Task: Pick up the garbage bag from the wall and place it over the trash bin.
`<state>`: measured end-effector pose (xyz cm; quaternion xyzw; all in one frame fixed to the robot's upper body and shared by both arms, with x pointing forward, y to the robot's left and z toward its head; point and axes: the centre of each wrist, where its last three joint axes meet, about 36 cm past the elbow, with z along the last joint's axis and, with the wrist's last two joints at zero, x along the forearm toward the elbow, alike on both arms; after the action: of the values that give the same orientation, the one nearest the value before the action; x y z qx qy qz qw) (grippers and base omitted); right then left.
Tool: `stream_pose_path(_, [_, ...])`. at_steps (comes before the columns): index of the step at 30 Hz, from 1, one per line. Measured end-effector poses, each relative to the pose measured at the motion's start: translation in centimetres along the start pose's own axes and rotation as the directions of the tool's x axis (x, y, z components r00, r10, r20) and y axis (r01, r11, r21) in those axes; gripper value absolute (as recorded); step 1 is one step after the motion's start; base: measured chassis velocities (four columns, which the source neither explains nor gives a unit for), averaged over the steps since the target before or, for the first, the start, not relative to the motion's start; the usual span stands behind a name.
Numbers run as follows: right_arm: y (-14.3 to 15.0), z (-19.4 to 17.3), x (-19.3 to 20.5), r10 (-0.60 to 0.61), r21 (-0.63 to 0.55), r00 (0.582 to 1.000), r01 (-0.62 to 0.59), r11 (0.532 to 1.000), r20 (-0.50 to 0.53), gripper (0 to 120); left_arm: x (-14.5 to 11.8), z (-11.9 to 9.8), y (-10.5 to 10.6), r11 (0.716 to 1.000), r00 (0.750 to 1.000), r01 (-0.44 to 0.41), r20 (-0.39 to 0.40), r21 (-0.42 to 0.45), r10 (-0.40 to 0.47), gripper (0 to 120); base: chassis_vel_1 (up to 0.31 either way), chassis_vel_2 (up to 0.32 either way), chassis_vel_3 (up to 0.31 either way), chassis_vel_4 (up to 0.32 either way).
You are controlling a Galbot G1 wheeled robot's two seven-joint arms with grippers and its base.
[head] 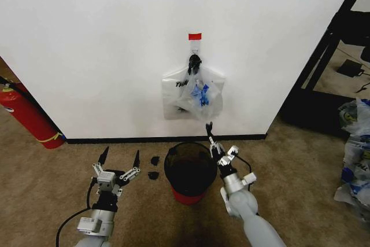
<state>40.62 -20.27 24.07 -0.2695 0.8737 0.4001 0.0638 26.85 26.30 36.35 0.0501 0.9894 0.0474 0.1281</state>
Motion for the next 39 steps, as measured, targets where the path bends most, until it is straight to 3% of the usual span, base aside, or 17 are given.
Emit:
stream_pose_path(13, [-2.0, -0.5, 6.0, 0.001, 0.092, 0.993, 0.01, 0.996, -0.12, 0, -0.4, 0.2, 0.0, 1.0, 1.0, -0.004, 0.002, 0.003, 0.004, 100, 0.0, 0.0, 0.0, 0.0])
stream_pose_path(23, [-2.3, 0.2, 7.2, 0.007, 0.113, 0.99, 0.009, 0.994, -0.14, 0, -0.4, 0.2, 0.3, 1.0, 1.0, -0.005, 0.003, 0.003, 0.005, 100, 0.0, 0.0, 0.0, 0.0])
stream_pose_path(31, [-2.3, 0.3, 7.0, 0.005, 0.121, 0.991, 0.011, 0.993, -0.131, 0, -0.3, 0.3, 0.4, 1.0, 1.0, -0.002, 0.003, 0.005, 0.002, 100, 0.0, 0.0, 0.0, 0.0])
stream_pose_path(39, [-0.5, -2.0, 2.9, -0.036, 0.186, 0.998, 0.043, 0.982, -0.044, 0, -0.1, 0.3, 0.3, 1.0, 1.0, -0.001, 0.0, 0.004, 0.001, 100, 0.0, 0.0, 0.0, 0.0])
